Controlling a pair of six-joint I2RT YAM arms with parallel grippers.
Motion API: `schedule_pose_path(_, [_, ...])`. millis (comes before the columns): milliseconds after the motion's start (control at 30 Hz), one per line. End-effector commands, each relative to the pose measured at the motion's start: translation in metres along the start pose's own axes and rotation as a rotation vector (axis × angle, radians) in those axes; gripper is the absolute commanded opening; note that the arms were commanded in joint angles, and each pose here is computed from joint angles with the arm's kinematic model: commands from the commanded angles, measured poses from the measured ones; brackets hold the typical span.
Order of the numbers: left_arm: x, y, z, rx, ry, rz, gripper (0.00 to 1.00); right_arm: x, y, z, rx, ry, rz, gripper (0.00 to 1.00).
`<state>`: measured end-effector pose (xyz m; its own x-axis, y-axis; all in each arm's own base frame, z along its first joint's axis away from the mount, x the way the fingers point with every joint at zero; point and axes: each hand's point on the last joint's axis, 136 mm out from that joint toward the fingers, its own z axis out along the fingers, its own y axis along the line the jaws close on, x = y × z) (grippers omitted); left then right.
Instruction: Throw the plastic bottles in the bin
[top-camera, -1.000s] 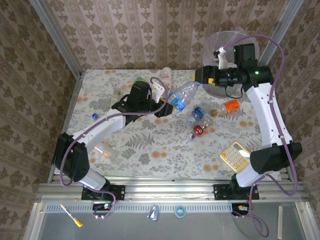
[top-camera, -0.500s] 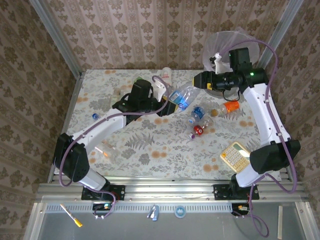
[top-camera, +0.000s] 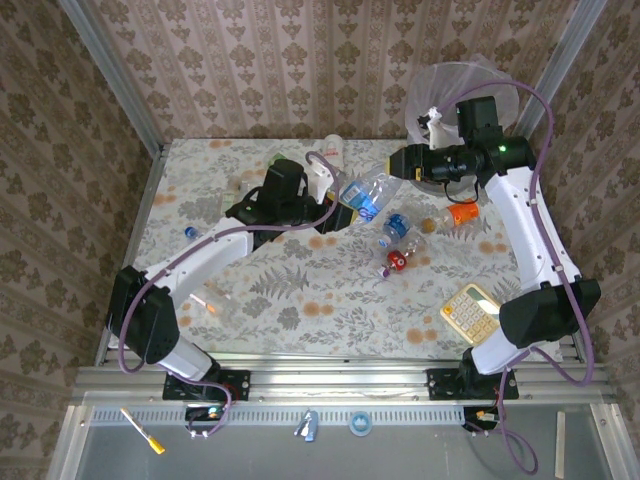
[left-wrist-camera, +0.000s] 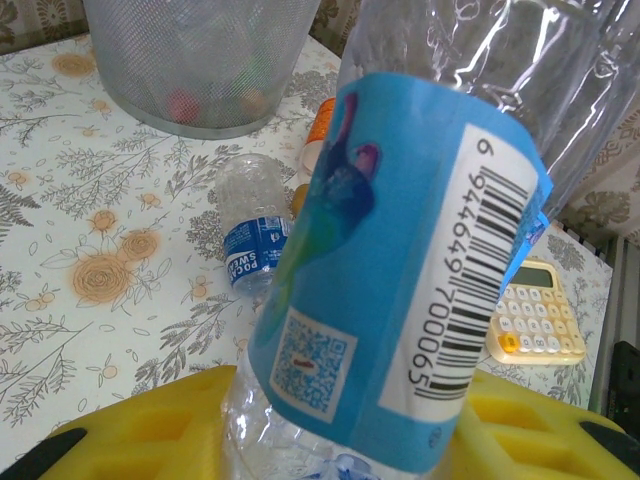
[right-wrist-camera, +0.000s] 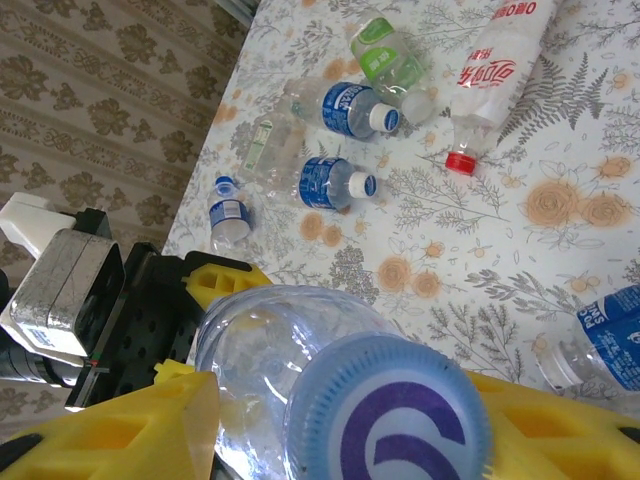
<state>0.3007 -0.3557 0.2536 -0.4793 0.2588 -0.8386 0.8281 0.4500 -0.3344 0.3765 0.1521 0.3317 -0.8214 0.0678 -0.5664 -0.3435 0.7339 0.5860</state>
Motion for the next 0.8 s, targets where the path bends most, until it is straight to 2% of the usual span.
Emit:
schedule_pose_path(0, [-0.0150, -0.0145, -0.0011, 0.045, -0.039, 0.032, 0.38, 0.0034, -0.0046, 0.0037, 0.015, 0.017, 0.010, 0.57])
schedule_pose_path(133, [-0.0138, -0.0154, 0.0000, 0.050, -0.037, 0.036, 0.38, 0.0016, -0.0018, 0.0021, 0.007, 0.014, 0.001, 0.48])
schedule_pose_path(367, [-0.0127, -0.0167, 0.0011, 0.062, -0.038, 0.038, 0.40, 0.0035, 0.0002, 0.0012, -0.003, 0.028, -0.011, 0.27])
schedule_pose_path(533, [-0.0110, -0.0168, 0.0021, 0.064, -0.036, 0.035, 0.45, 0.0043, 0.0010, 0.0010, -0.007, 0.034, -0.018, 0.19])
schedule_pose_path(633, [-0.0114, -0.0162, 0.0020, 0.060, -0.038, 0.034, 0.54, 0.0039, 0.0023, 0.0002, -0.010, 0.033, -0.021, 0.13])
schedule_pose_path(767, [-0.0114, -0.0130, 0.0026, 0.046, -0.035, 0.027, 0.82, 0.0027, 0.0032, -0.0007, -0.011, 0.029, -0.025, 0.09])
